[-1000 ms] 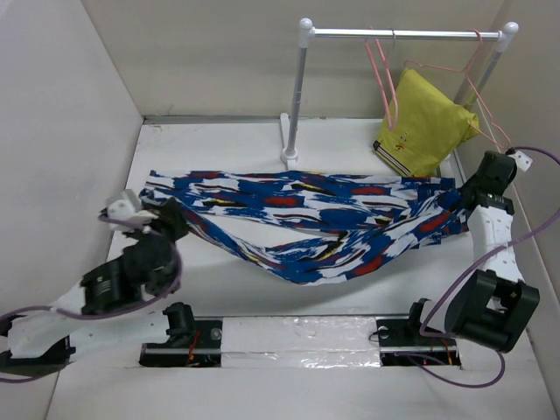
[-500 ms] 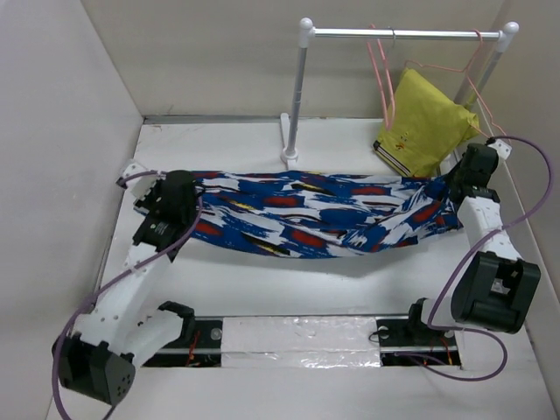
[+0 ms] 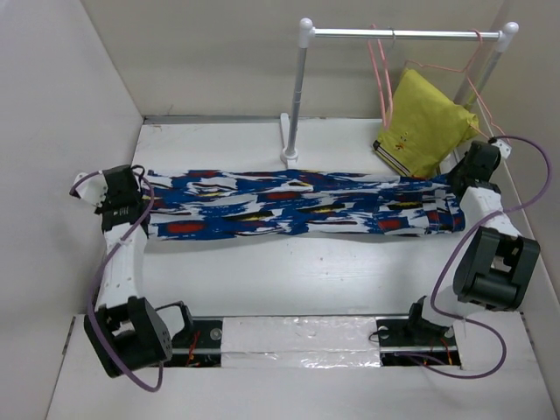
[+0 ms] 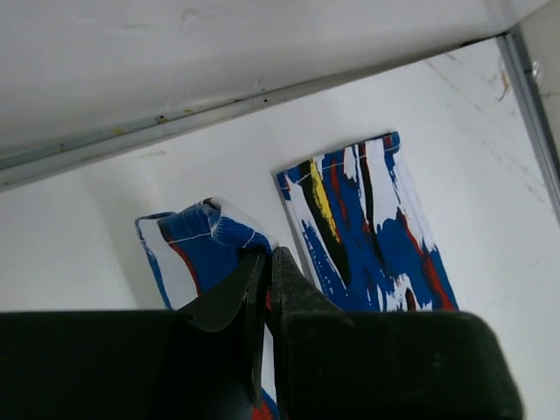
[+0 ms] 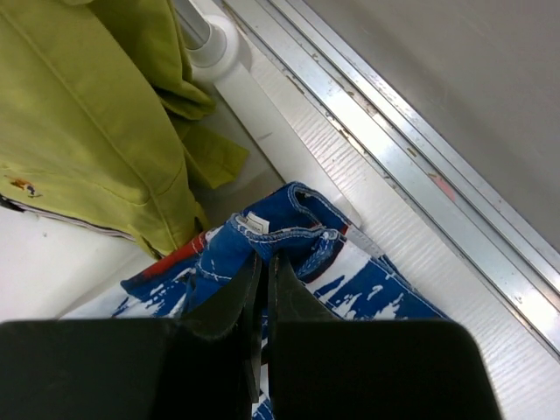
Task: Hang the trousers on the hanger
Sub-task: Fold the trousers at the center of the board.
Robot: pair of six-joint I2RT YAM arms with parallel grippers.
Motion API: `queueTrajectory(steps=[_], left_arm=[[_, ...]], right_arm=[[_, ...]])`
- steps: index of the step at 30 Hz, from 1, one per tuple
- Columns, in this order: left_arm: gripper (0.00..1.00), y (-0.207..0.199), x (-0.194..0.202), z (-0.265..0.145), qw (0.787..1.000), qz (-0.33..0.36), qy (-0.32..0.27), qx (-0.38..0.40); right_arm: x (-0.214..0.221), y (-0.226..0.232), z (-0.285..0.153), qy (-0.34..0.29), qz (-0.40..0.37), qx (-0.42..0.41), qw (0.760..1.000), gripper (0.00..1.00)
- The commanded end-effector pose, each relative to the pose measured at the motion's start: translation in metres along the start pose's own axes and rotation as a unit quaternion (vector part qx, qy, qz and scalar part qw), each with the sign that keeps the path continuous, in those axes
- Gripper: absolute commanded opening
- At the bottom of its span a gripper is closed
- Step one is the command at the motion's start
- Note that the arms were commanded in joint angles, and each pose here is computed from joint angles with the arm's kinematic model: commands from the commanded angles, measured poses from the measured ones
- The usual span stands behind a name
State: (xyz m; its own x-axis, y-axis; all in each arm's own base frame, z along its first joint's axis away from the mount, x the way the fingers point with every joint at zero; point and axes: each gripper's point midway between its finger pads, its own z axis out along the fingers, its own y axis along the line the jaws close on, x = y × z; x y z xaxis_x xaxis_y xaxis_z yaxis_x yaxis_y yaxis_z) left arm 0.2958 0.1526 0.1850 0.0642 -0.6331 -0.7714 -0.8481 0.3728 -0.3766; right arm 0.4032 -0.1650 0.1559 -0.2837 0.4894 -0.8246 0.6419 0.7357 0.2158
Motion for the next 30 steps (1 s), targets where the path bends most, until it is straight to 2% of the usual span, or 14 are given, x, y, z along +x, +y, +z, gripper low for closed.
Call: queueTrajectory(steps=[1,14,22,30], left_arm=[[0.00,-0.025,-0.024,0.006,0.999,-0.018,-0.021,0.028],[0.00,-0.066,-0.026,0.058,1.000,0.026,-0.009,0.014],[0.00,-0.098,0.005,0.098,0.997,0.076,0.020,0.011],[0.00,-0.130,0.007,0.106,0.996,0.082,0.020,0.031]], right_arm=[[-0.069,0.013,0.005,-0.090,0.022,-0.021,0.995,0.00],[-0.059,0.026,0.033,-0.070,0.000,-0.013,0.997,0.00],[-0.053,0.026,0.044,-0.064,-0.014,-0.002,0.998,0.00],[-0.041,0.023,0.055,-0.052,-0.019,0.006,0.998,0.00]])
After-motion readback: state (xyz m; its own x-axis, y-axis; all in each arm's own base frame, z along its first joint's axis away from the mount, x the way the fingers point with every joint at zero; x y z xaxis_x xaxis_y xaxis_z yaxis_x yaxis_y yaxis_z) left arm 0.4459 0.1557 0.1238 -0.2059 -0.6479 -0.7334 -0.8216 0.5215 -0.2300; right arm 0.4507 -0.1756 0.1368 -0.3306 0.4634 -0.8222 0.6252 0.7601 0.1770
